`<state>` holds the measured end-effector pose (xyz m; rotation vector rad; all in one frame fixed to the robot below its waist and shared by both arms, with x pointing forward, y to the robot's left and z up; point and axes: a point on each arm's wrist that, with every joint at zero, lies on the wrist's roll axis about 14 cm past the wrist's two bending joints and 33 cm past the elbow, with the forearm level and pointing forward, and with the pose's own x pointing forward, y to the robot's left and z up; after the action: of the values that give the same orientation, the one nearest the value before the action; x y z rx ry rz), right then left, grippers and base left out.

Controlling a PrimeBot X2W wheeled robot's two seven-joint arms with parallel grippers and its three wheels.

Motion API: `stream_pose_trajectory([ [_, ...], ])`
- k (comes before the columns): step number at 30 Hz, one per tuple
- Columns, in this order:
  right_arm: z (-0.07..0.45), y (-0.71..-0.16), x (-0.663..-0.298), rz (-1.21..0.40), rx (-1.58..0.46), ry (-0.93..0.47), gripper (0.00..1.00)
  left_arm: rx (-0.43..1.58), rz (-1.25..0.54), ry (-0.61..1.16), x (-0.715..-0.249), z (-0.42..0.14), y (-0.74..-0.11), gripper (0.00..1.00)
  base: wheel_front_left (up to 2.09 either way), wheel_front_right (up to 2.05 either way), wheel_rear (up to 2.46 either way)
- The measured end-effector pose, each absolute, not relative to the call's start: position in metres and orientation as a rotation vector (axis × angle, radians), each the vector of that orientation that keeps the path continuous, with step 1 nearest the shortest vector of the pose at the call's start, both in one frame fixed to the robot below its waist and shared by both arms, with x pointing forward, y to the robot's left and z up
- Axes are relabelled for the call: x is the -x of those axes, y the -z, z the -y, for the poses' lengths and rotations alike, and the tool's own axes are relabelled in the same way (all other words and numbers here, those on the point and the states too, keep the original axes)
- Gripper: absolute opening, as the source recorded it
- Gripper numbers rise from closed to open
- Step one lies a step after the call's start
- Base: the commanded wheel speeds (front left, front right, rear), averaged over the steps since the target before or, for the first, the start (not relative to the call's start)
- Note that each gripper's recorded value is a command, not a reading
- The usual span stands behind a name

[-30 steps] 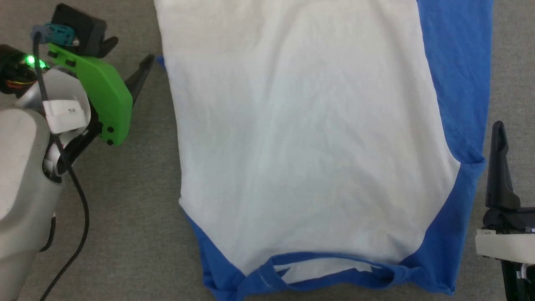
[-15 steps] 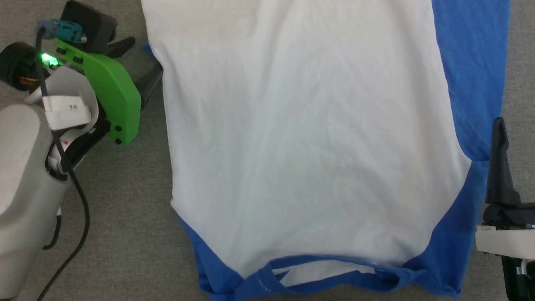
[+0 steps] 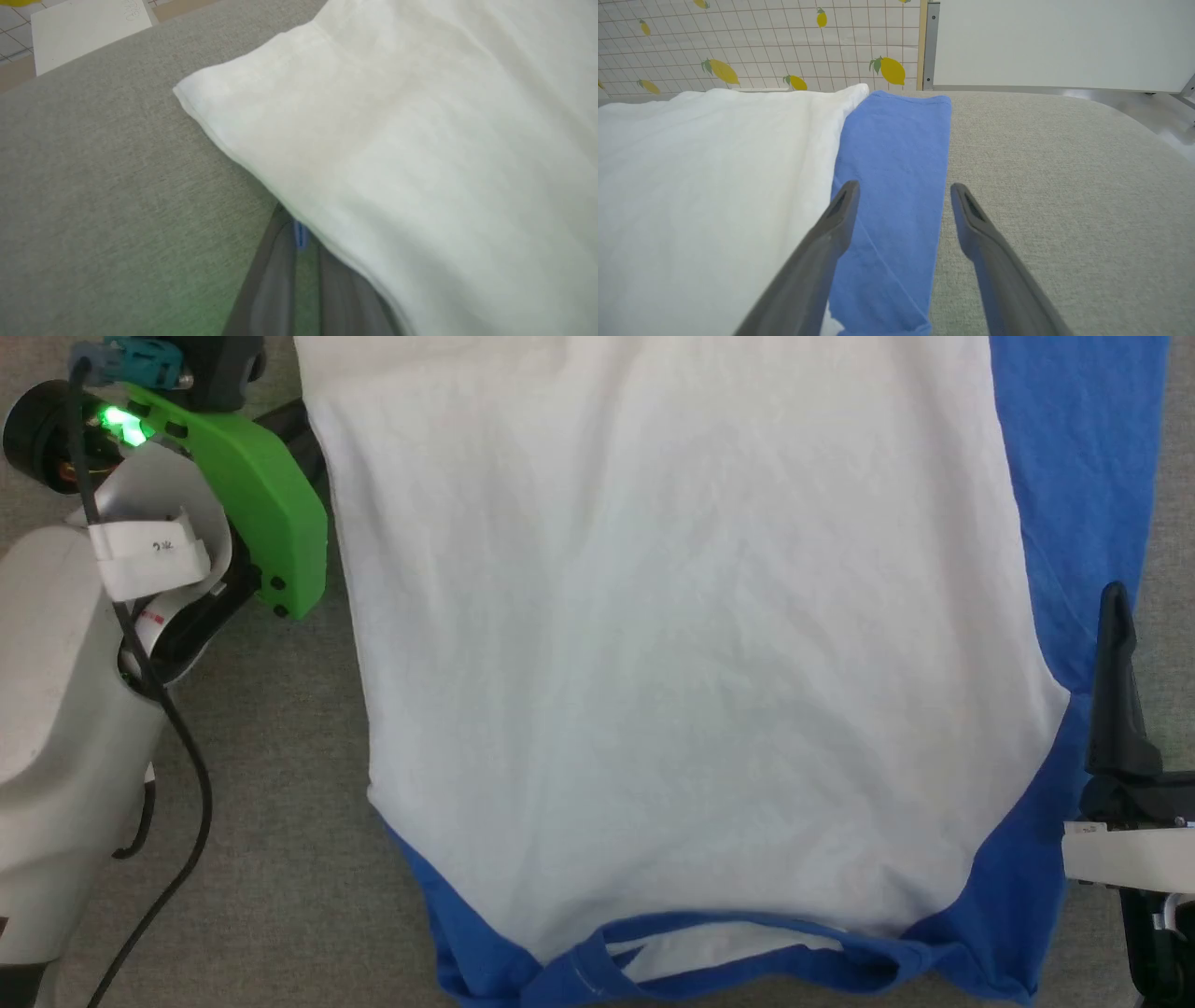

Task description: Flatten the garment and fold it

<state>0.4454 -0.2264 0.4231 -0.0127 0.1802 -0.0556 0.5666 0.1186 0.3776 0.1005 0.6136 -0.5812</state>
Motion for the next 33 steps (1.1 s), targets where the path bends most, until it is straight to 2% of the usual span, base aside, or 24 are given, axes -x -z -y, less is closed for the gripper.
stream_pose_trajectory([
  [6,0.224,-0.430,-0.444,-0.164,0.006,0.050,1.00,-0.108,-0.583,0.537,-0.569,-0.133,-0.394,0.00,0.00,0.00,0.00],
  [14,0.220,-0.464,-0.437,-0.083,-0.015,0.040,1.00,-0.131,-0.502,0.435,-0.556,-0.170,-0.451,0.00,0.00,0.00,0.00],
  [28,0.221,-0.512,-0.406,0.021,-0.049,0.044,1.00,-0.143,-0.380,0.158,-0.502,-0.278,-0.542,0.00,0.00,0.00,0.00],
  [33,0.222,-0.524,-0.398,0.051,-0.056,0.047,1.00,-0.151,-0.397,0.083,-0.473,-0.311,-0.556,0.00,0.00,0.00,0.00],
])
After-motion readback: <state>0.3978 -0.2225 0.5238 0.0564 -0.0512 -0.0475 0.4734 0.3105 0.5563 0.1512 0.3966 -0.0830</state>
